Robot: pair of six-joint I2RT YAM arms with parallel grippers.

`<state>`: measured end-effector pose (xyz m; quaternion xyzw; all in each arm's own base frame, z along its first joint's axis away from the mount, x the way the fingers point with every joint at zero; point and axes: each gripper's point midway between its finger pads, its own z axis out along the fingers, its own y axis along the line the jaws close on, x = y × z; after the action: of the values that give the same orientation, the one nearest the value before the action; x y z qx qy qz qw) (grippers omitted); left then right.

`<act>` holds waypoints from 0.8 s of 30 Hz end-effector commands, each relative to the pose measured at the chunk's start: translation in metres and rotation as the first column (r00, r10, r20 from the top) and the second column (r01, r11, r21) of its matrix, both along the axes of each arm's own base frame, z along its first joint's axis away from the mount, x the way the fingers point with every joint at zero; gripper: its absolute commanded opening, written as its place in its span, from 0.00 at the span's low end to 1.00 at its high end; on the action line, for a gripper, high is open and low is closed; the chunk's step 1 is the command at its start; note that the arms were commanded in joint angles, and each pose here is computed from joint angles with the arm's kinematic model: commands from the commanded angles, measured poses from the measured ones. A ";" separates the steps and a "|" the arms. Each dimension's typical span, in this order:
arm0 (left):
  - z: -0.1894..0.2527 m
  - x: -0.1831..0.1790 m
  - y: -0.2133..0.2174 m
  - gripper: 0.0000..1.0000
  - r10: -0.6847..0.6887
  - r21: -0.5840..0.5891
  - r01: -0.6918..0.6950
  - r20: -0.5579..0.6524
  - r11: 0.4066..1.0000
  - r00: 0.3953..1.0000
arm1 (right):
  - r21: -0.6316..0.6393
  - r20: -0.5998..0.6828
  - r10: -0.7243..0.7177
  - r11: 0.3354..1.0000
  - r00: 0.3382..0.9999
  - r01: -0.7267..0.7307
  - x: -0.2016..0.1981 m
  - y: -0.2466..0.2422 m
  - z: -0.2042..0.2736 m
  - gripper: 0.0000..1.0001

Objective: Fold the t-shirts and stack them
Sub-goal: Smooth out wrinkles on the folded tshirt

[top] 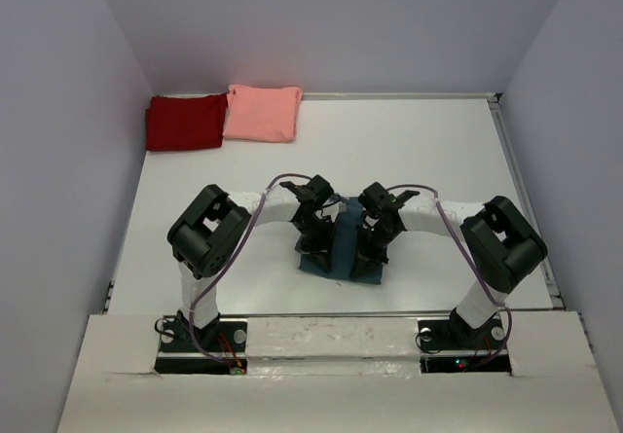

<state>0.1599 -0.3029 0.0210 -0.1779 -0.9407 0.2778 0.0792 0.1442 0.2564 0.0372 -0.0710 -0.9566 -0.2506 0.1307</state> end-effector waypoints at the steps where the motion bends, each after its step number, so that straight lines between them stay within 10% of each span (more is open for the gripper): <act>1: -0.009 -0.001 0.022 0.00 -0.025 0.096 0.020 0.046 0.995 0.999 | -0.089 0.010 0.039 0.995 0.999 -0.038 -0.005 -0.015 -0.006 0.00; 14: -0.002 0.005 0.016 0.00 -0.023 0.084 0.018 0.055 0.996 0.998 | -0.410 0.002 0.035 0.911 0.999 -0.031 -0.022 -0.093 -0.011 0.00; 24: 0.036 0.032 -0.001 0.00 0.011 0.016 -0.013 0.141 1.000 0.990 | -0.572 0.234 -0.003 0.808 0.972 0.141 0.023 -0.130 0.037 0.00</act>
<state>0.1666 -0.2977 0.0243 -0.1814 -0.9477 0.2530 0.0698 0.1384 0.1426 0.0346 -0.1005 -0.9918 0.0128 0.0779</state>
